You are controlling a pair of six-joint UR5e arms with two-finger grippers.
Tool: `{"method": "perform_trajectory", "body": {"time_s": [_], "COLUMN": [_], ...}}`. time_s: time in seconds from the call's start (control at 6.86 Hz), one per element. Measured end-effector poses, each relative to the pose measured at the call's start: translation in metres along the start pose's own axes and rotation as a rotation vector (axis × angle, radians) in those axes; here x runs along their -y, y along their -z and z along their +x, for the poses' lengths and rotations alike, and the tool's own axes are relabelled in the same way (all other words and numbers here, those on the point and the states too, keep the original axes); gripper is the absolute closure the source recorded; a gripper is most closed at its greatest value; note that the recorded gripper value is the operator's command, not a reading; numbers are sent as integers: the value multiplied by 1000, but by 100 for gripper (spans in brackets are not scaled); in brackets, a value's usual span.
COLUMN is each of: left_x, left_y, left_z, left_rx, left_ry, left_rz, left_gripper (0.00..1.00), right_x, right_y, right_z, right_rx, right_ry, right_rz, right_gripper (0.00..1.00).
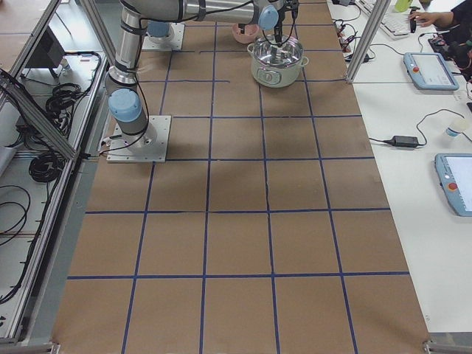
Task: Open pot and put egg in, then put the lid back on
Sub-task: 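Grasp the glass lid knob with the right gripper and lift it off the pot, then set the glass lid down on the table beside the pot with the right gripper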
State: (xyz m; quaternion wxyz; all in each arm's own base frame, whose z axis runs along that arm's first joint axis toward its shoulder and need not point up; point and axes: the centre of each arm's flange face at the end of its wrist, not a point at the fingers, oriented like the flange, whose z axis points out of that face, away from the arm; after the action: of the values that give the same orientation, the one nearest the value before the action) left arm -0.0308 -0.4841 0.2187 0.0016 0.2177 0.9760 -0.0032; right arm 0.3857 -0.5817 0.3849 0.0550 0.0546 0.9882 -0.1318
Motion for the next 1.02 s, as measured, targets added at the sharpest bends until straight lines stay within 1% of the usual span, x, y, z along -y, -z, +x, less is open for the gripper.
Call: {"method": "perform_trajectory", "body": {"time_s": [0.15,0.29,0.44,0.73,0.88,1.02], "left_x": [-3,-4,-4,-1,1,2], "left_y": [-2,-4,-5,-7,-9,-11], "left_z": [-1,-2,-1,1,3,3], "left_rx": [22,32,31,6,-13,-21], "left_ry": [1,2,2,1,-2,-5], "left_rz": [-25,-36,-39,-25,-15,-13], "left_gripper": [0,0,3,4,4,6], "right_x": [4,12,23,34,30,23], "right_y": [26,53,82,141,156,161], "right_z": [15,42,82,178,213,231], "right_rx": [-5,-14,-25,-46,-58,-63], "right_ry": [-9,-19,-26,-21,-17,-15], "right_rz": [-2,-15,-46,-126,-169,-200], "right_gripper": [92,92,92,92,92,92]}}
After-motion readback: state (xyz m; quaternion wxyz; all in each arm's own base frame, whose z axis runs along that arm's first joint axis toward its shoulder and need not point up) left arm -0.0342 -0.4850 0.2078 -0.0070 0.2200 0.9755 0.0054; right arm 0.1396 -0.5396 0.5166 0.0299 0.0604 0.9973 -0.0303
